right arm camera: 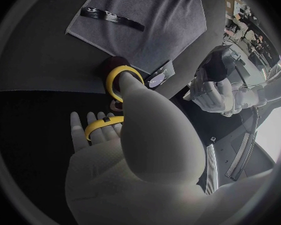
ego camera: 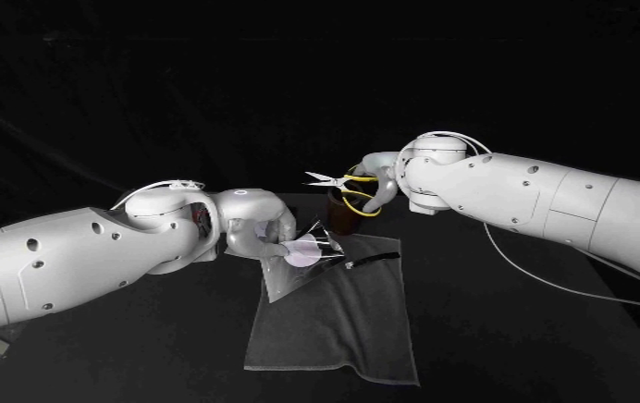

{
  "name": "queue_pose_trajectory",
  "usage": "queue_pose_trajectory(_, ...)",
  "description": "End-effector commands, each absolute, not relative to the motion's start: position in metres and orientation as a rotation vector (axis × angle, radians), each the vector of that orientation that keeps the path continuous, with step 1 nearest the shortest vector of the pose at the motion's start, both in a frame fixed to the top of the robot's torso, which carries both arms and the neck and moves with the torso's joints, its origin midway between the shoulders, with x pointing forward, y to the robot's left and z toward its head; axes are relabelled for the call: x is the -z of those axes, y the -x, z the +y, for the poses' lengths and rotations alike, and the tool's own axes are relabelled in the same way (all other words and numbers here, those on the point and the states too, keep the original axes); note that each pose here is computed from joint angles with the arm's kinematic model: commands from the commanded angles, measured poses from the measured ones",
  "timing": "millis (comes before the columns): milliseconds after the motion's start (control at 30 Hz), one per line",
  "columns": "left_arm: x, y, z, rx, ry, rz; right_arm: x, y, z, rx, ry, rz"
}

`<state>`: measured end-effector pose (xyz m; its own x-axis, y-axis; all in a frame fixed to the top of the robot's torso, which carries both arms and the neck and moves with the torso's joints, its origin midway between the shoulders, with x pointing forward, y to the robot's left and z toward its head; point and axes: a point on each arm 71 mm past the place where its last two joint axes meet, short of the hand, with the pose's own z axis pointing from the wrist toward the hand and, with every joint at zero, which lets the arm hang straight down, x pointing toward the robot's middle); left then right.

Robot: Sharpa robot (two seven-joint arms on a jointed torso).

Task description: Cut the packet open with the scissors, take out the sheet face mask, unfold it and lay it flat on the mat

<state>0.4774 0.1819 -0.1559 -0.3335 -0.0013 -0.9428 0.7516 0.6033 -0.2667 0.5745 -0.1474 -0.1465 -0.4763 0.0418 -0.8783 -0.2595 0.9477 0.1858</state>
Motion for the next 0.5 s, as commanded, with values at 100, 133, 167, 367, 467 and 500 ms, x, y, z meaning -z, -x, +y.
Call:
queue_pose_trajectory(100, 0.1564, -0.4771, 0.1808, 0.880, -0.617, 1.768, 0.1429, -0.5770, -0.1499, -0.376, 0.127, 1.997)
queue_pose_trajectory(133, 0.1565, -0.4771, 0.1809, 0.880, -0.617, 1.768, 0.1425, -0.5775, -0.1505, -0.378, 0.123, 1.991)
queue_pose_trajectory(167, 0.1565, -0.4771, 0.1809, 0.880, -0.616, 1.768, 0.1421, -0.5779, -0.1510, -0.379, 0.120, 1.986)
queue_pose_trajectory(367, 0.1565, -0.4772, 0.1813, 0.879, -0.615, 1.769, 0.1410, -0.5784, -0.1521, -0.389, 0.109, 1.970)
queue_pose_trajectory(467, 0.1566, -0.4772, 0.1814, 0.878, -0.615, 1.770, 0.1410, -0.5776, -0.1518, -0.404, 0.105, 1.972)
queue_pose_trajectory(500, 0.1566, -0.4772, 0.1815, 0.878, -0.615, 1.770, 0.1411, -0.5772, -0.1517, -0.412, 0.102, 1.975)
